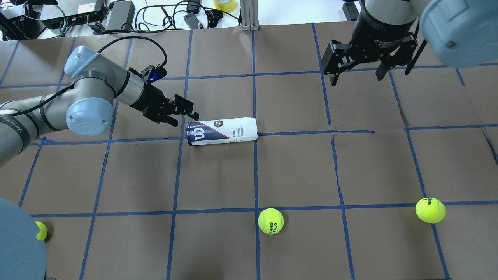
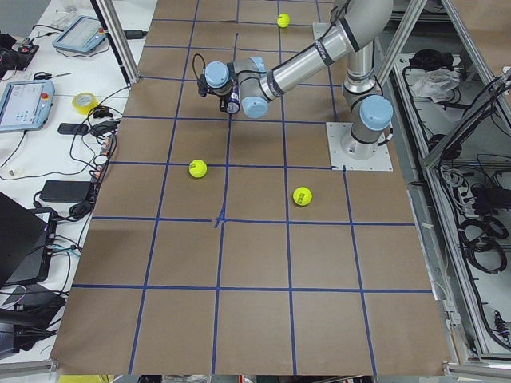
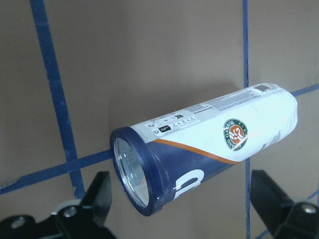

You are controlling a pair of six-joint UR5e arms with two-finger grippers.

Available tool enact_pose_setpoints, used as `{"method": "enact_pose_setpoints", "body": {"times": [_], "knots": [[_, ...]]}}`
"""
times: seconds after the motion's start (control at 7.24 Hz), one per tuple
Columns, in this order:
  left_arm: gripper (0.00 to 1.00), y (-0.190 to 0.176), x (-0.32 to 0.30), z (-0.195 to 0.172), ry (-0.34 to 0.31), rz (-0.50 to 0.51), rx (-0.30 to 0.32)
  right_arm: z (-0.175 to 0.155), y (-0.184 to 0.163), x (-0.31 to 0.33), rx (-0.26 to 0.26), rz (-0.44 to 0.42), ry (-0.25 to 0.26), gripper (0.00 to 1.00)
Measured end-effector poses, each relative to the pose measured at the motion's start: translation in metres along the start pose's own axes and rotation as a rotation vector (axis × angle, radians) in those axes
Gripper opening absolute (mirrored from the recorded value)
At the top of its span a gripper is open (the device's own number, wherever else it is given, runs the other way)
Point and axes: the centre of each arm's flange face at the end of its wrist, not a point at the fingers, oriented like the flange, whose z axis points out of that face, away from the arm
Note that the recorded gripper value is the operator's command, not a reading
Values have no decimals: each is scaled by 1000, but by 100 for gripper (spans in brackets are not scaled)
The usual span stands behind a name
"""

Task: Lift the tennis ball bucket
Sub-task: 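Grasp the rim of the lying can with the left gripper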

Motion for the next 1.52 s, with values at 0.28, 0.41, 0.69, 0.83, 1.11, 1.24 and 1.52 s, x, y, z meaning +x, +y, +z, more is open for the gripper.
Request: {"method": "enact_pose_setpoints", "body": {"times": [0.28,0.41,0.69,0.83,1.11,1.24,1.52], "knots": [[100,-2,-4,12,51,-20,-8,-13,5,12,25,51,-6,100],[100,-1,-6,17,62,-28,-18,-15,7,13,28,56,-7,100],[79,5,-9,27,77,-43,-35,-16,9,14,25,57,-8,100],[57,6,-7,29,98,-50,-34,-15,10,14,21,57,-9,100],[0,6,-5,30,133,-59,-29,-15,10,14,19,58,-9,100],[0,6,-5,31,134,-61,-31,-14,10,14,19,58,-9,100],[0,5,-5,28,126,-74,-30,-14,10,14,19,58,-8,100]]}}
